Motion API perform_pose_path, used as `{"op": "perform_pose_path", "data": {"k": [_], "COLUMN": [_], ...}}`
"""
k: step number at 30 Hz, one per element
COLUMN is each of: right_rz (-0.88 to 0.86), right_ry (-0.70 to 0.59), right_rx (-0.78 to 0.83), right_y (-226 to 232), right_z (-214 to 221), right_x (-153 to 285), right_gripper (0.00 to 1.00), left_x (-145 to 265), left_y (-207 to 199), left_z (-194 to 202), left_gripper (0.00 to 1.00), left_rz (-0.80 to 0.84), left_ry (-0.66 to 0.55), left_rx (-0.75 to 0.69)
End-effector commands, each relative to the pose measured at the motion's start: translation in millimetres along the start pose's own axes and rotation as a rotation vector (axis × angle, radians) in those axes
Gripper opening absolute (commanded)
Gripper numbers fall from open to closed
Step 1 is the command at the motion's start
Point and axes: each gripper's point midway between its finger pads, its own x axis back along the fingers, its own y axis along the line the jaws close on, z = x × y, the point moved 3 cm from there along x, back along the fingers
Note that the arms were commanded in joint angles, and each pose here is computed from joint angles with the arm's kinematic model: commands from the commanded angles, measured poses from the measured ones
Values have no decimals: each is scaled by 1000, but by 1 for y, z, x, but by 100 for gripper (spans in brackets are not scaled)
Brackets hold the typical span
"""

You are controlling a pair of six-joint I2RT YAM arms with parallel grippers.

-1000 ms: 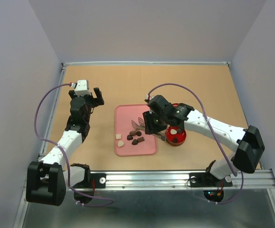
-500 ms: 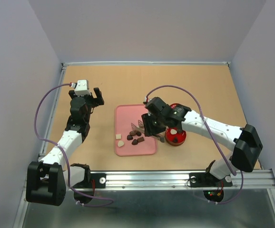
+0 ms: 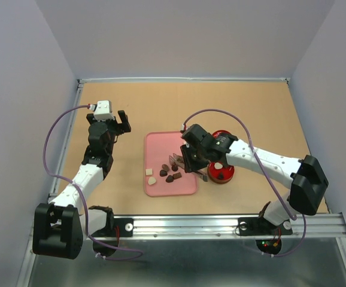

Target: Pack the chocolate

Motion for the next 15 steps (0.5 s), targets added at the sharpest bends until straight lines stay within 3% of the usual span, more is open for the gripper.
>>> {"op": "perform_pose_path", "data": {"k": [1,10,15], "right_rz": [21,35,111], "right_ry": [-59,-288,-314], "right_rx": [6,-24,-55], "right_y": [2,0,-17], "right_z": [-10,-47,-41], "right_x": [6,66,86], "right_gripper": [30,24,24], "left_x": [0,0,0], "left_y": [0,0,0], "left_z": [-19,-18,-19], "left_gripper": [96,96,96], "left_rz": [3,1,3], "left_ry": [-65,-65,-65], "left_rx": [11,8,8]}}
